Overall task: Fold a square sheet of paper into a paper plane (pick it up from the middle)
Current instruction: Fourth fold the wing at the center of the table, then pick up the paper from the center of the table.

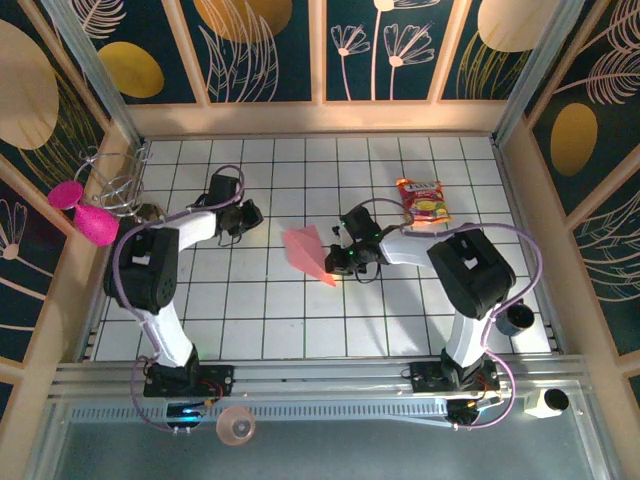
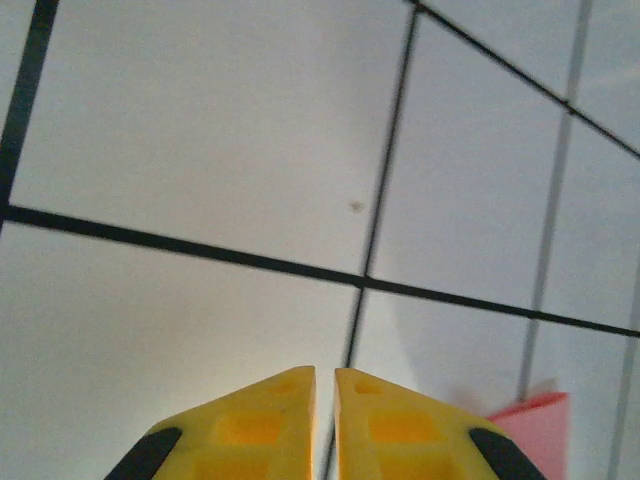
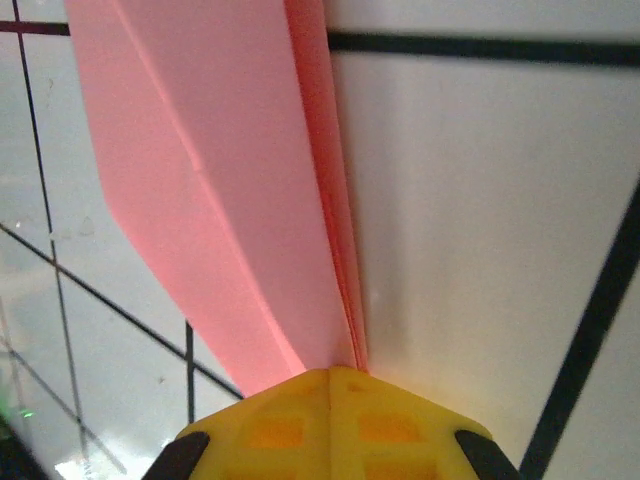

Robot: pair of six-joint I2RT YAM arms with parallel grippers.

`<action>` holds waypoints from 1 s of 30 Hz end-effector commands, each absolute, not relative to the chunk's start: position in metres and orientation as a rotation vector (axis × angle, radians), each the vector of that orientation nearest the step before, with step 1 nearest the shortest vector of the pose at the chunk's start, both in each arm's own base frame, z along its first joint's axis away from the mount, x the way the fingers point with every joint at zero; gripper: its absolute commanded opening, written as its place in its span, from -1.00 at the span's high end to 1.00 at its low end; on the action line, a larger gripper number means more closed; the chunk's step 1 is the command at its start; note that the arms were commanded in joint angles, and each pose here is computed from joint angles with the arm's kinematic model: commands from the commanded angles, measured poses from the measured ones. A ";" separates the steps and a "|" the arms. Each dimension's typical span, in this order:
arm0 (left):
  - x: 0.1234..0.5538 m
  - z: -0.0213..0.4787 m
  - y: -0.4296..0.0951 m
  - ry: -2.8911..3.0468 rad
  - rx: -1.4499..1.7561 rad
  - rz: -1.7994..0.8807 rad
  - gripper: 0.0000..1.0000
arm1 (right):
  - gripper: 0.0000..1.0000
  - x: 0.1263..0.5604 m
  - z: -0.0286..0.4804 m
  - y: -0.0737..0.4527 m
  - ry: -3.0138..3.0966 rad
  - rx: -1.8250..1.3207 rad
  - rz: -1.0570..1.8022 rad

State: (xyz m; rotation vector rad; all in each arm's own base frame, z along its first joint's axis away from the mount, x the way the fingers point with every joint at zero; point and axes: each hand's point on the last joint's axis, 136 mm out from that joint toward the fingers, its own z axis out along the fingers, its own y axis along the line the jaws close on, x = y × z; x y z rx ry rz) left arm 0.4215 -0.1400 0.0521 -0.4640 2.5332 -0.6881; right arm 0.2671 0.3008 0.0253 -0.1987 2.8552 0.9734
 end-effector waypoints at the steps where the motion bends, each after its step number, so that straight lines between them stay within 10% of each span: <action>1: 0.407 0.068 -0.161 2.494 -0.458 -0.773 0.68 | 0.79 0.284 0.071 0.304 2.755 -0.076 1.106; 20: 0.349 0.079 -0.222 2.426 -0.545 -1.134 0.32 | 0.16 0.321 0.068 0.318 2.583 -0.410 1.152; 30: 0.351 0.075 -0.225 2.430 -0.566 -1.146 0.24 | 0.30 0.316 0.048 0.338 2.630 -0.486 1.139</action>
